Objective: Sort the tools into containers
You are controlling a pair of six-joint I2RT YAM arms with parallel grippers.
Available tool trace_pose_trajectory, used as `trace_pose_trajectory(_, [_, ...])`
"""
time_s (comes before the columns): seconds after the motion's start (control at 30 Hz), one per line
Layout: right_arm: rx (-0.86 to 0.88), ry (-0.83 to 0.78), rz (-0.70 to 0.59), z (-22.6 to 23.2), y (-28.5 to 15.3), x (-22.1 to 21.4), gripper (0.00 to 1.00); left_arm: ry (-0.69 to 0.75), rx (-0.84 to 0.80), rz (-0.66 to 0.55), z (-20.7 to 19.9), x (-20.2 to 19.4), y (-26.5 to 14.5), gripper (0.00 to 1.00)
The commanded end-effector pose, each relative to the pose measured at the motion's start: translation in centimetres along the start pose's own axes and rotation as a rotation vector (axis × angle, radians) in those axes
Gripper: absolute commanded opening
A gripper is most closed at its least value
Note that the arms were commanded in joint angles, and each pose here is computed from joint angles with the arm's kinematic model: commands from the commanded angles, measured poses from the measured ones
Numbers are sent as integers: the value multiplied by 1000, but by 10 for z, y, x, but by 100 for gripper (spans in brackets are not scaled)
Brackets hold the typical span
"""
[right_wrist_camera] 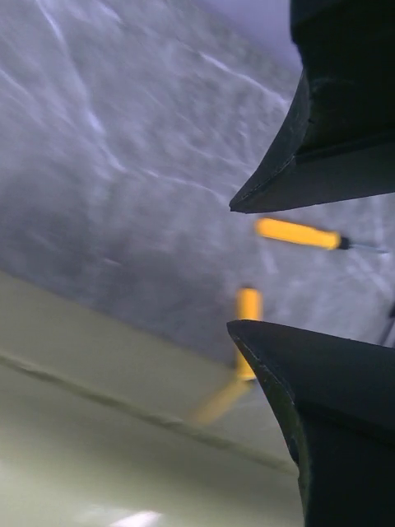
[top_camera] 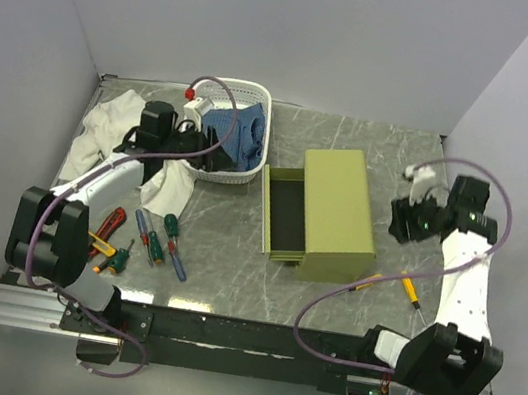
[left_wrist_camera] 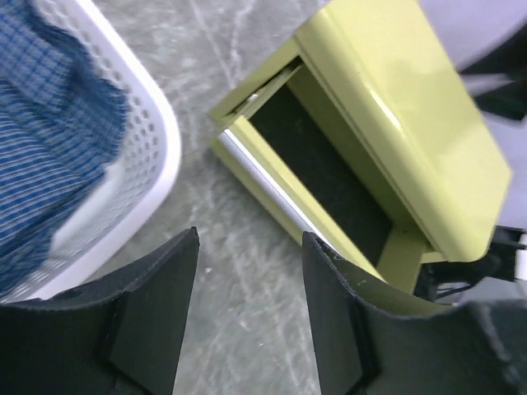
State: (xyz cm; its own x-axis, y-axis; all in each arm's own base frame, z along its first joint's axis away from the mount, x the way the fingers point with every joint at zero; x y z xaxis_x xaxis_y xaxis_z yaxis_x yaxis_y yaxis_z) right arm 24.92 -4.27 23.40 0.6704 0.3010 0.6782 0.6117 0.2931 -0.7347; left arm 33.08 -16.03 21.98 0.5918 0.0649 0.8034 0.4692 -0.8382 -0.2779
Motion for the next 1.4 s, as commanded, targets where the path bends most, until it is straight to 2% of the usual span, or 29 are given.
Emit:
trace_pose_trajectory(0.0, [119, -267, 170, 12, -1, -66, 63, 64, 84, 74, 1, 0, -14, 58])
trace_pose_trajectory(0.03, [137, -369, 158, 12, 0, -71, 63, 78, 97, 58, 1, 9, -14, 58])
trace_pose_trajectory(0.1, [171, -435, 165, 13, 7, -90, 63, 106, 123, 36, 1, 22, -14, 57])
trace_pose_trajectory(0.17, [118, -451, 183, 2, 17, -93, 64, 137, 185, -2, 4, 50, -15, 58])
trace_pose_trajectory(0.2, [101, -429, 187, -3, 18, -90, 63, 173, 202, -10, 4, 59, -17, 59])
trace_pose_trajectory(0.23, [73, -337, 235, -10, 22, -94, 66, 240, 216, -34, 1, 79, -19, 59])
trace_pose_trajectory(0.3, [23, -259, 260, -24, 18, -93, 67, 313, 293, 29, 10, 88, -23, 60])
trace_pose_trajectory(0.33, [13, -201, 284, -29, 18, -96, 66, 366, 321, 26, 14, 106, -22, 60])
trace_pose_trajectory(0.43, [-37, -102, 299, -41, 8, -105, 65, 442, 376, 49, 25, 120, -21, 60])
trace_pose_trajectory(0.77, [-19, 16, 322, -41, 20, -136, 61, 496, 407, 120, 49, 122, 3, 59])
trace_pose_trajectory(1.0, [-17, 107, 428, -44, 31, -167, 55, 516, 424, 136, 50, 120, 16, 59])
trace_pose_trajectory(1.2, [-38, 107, 461, -47, 39, -180, 50, 515, 429, 144, 42, 110, 14, 59])
trace_pose_trajectory(1.3, [-61, 136, 491, -53, 47, -187, 44, 512, 428, 133, 38, 109, 5, 58])
trace_pose_trajectory(1.37, [-80, 155, 494, -59, 49, -186, 32, 498, 429, 112, 35, 111, -2, 58])
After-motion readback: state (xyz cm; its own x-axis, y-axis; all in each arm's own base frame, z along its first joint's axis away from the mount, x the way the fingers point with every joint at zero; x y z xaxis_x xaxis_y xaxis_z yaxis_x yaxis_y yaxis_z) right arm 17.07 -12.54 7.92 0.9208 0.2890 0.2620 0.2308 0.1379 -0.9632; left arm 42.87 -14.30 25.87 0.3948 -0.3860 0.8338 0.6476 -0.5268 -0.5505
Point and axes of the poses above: each gripper's point midway between its finger pads, its own y axis out along the fingers, its own z axis along the line the jaws close on, x = y × z, the point moved 7 cm from there along -y, back along the fingers, and after that the axes turned 5 degrees about y, right-handed, at the moved point
